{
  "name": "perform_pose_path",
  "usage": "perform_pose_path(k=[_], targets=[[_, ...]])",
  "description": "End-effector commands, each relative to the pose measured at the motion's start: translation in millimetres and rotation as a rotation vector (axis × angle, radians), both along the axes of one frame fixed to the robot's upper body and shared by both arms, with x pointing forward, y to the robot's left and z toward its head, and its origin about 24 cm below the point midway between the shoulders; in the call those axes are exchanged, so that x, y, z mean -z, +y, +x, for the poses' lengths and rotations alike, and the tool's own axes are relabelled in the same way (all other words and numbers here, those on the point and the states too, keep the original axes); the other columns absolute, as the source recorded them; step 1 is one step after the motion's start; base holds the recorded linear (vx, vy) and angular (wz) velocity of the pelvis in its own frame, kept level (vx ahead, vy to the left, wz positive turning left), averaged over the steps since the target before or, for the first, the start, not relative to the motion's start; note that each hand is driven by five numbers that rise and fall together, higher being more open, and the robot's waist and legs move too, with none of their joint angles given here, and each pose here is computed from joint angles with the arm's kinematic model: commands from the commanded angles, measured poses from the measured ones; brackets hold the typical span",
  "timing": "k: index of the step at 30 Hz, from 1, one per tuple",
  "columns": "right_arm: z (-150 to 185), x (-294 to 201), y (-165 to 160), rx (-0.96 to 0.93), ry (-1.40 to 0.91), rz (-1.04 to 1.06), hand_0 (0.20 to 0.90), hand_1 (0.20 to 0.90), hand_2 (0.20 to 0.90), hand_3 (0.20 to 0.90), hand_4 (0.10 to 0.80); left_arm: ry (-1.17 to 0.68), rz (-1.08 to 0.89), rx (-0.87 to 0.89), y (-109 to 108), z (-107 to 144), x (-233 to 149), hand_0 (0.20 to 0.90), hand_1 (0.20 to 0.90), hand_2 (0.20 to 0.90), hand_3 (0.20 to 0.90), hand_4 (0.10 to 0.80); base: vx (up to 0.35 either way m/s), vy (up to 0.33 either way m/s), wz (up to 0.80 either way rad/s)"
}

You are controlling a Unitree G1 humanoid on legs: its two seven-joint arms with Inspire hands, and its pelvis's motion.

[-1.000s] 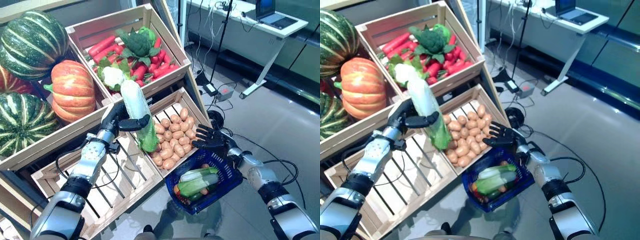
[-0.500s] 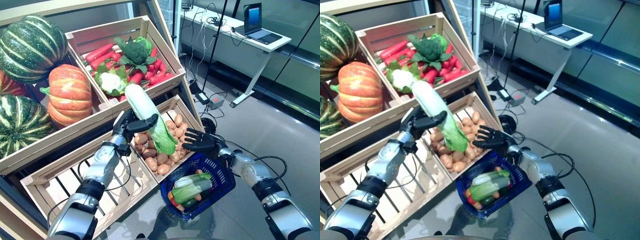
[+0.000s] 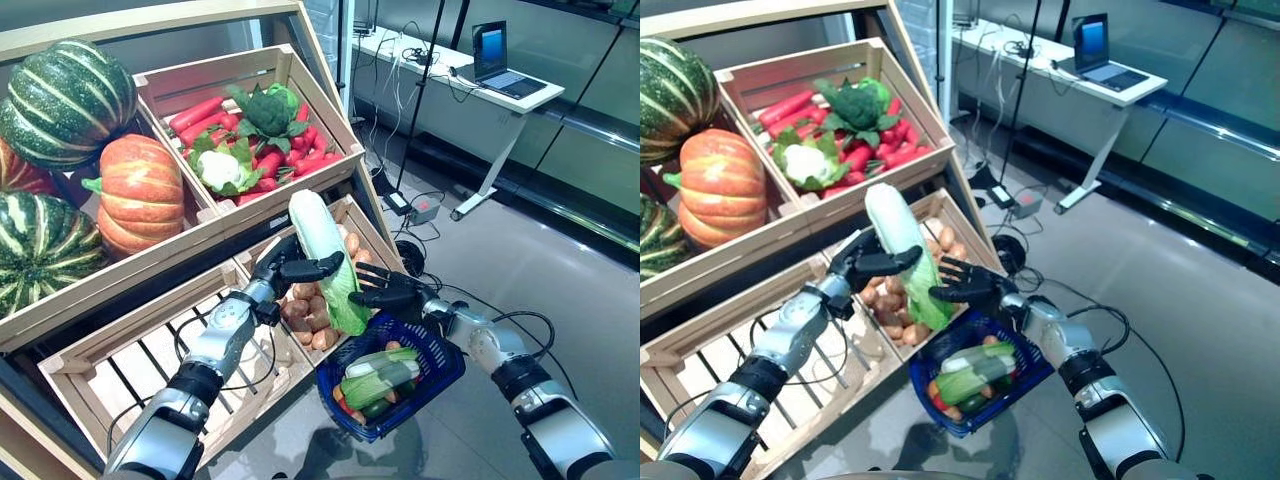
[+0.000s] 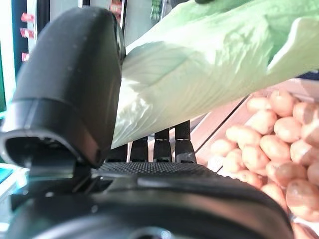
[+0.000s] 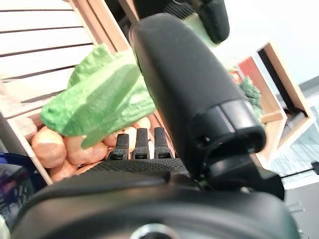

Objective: Put vegetables into the basket

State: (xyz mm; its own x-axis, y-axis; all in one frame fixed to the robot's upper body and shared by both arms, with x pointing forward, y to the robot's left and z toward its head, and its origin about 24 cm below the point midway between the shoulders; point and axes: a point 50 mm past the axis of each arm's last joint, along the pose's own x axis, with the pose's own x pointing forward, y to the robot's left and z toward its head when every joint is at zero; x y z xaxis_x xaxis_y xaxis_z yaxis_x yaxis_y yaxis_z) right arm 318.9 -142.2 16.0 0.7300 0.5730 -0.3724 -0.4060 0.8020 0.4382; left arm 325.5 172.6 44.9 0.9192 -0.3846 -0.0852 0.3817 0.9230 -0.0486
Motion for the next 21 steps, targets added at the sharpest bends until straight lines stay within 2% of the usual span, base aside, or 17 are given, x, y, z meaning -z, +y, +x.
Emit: perform_pose_path(k=[1, 10, 14, 21], targets=[[26, -51, 34, -0.142, -0.188, 0.086, 0.900, 0.900, 0.900, 0.900, 0.800, -0.203, -0.065, 0.119, -29, 13, -45, 0.300, 0.300, 0.300, 0.300, 0.400, 0.000, 0.000, 0.00], [18, -22, 44, -0.247, -0.047, -0.017, 0.900, 0.900, 0.900, 0.900, 0.800, -0.250, -0.125, 0.210, -54, 10, -55, 0.300, 0.300, 0.300, 0.300, 0.400, 0.000, 0.000, 0.00], [4, -2, 52, -0.344, 0.084, 0.036, 0.900, 0.900, 0.900, 0.900, 0.800, -0.277, -0.158, 0.269, -68, 9, -67, 0.300, 0.300, 0.300, 0.300, 0.400, 0.000, 0.000, 0.00], [-7, 4, 72, -0.417, 0.137, 0.142, 0.900, 0.900, 0.900, 0.900, 0.800, -0.245, -0.215, 0.374, -89, 2, -67, 0.300, 0.300, 0.300, 0.300, 0.400, -0.004, 0.003, 0.00]])
